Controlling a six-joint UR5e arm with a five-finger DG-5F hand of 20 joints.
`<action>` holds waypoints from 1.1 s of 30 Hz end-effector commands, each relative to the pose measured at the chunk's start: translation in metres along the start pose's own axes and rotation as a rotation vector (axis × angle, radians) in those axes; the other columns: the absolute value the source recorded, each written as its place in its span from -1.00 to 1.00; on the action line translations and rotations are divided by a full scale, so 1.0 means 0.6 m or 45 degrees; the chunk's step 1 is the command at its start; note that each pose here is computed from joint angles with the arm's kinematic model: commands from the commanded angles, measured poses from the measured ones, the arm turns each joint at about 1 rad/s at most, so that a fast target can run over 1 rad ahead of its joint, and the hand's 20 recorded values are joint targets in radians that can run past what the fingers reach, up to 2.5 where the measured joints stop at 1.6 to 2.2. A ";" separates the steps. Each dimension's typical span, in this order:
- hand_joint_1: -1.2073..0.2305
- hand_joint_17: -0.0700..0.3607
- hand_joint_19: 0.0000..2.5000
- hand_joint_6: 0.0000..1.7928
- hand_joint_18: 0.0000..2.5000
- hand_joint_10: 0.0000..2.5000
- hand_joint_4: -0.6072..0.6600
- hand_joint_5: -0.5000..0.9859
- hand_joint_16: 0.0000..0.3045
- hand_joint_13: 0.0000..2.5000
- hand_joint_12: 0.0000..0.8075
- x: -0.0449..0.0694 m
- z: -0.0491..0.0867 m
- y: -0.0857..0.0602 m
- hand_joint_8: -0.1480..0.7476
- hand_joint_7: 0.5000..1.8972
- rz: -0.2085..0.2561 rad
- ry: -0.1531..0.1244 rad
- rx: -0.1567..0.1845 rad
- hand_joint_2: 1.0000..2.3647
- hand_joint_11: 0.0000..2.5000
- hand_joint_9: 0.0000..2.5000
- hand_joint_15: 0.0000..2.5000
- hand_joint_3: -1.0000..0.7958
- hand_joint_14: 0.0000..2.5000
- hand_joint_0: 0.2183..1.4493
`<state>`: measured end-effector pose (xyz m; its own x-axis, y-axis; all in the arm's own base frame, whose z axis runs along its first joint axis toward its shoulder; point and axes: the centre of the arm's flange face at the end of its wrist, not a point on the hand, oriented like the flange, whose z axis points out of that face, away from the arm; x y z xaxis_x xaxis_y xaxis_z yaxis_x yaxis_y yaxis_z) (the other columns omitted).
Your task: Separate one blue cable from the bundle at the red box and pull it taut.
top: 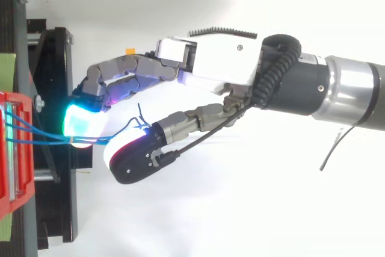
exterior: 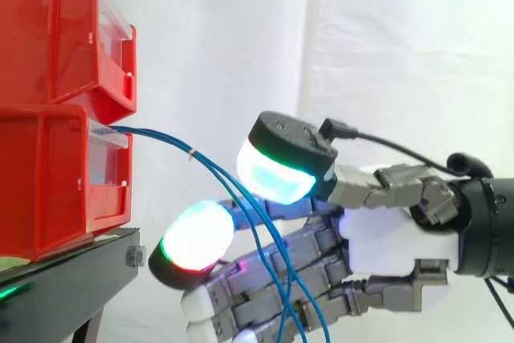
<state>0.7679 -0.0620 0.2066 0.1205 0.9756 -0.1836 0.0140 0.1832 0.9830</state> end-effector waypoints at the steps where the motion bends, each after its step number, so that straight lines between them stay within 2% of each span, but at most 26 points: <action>1: -0.22 -0.22 -0.65 -0.44 -0.65 -0.99 0.22 -0.54 -0.72 -0.58 -0.11 0.004 0.010 -0.005 -0.05 -0.10 0.033 0.019 0.006 -1.00 -0.71 -0.54 -0.79 -0.44 -0.99 -0.50; 6: -0.22 -0.22 -0.65 -0.44 -0.64 -0.99 0.20 -0.53 -0.72 -0.57 -0.11 0.009 0.010 0.001 -0.04 -0.05 0.031 0.028 0.035 -1.00 -0.70 -0.54 -0.79 -0.44 -0.99 -0.50; 9: -0.22 -0.23 -0.65 -0.44 -0.64 -0.99 0.19 -0.52 -0.72 -0.57 -0.11 0.009 0.014 0.010 -0.04 -0.01 0.037 0.026 0.010 -1.00 -0.70 -0.53 -0.78 -0.44 -0.99 -0.50; 12: -0.21 -0.22 -0.64 -0.44 -0.63 -0.99 0.18 -0.52 -0.72 -0.57 -0.12 0.010 0.015 0.010 -0.04 0.00 0.044 0.029 0.004 -1.00 -0.70 -0.53 -0.79 -0.44 -0.99 -0.50; 19: -0.18 -0.22 -0.64 -0.44 -0.63 -0.99 0.20 -0.52 -0.72 -0.56 -0.11 0.005 0.016 0.011 -0.03 0.02 0.076 0.030 0.000 -1.00 -0.68 -0.51 -0.78 -0.44 -0.99 -0.50; 33: -0.16 -0.22 -0.63 -0.44 -0.61 -0.99 0.18 -0.50 -0.72 -0.54 -0.11 -0.003 0.019 0.016 -0.02 0.10 0.081 0.053 -0.005 -1.00 -0.68 -0.49 -0.77 -0.44 -0.99 -0.47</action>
<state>0.7794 -0.0633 0.2167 0.0821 0.9893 -0.1210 0.0026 0.1212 0.9926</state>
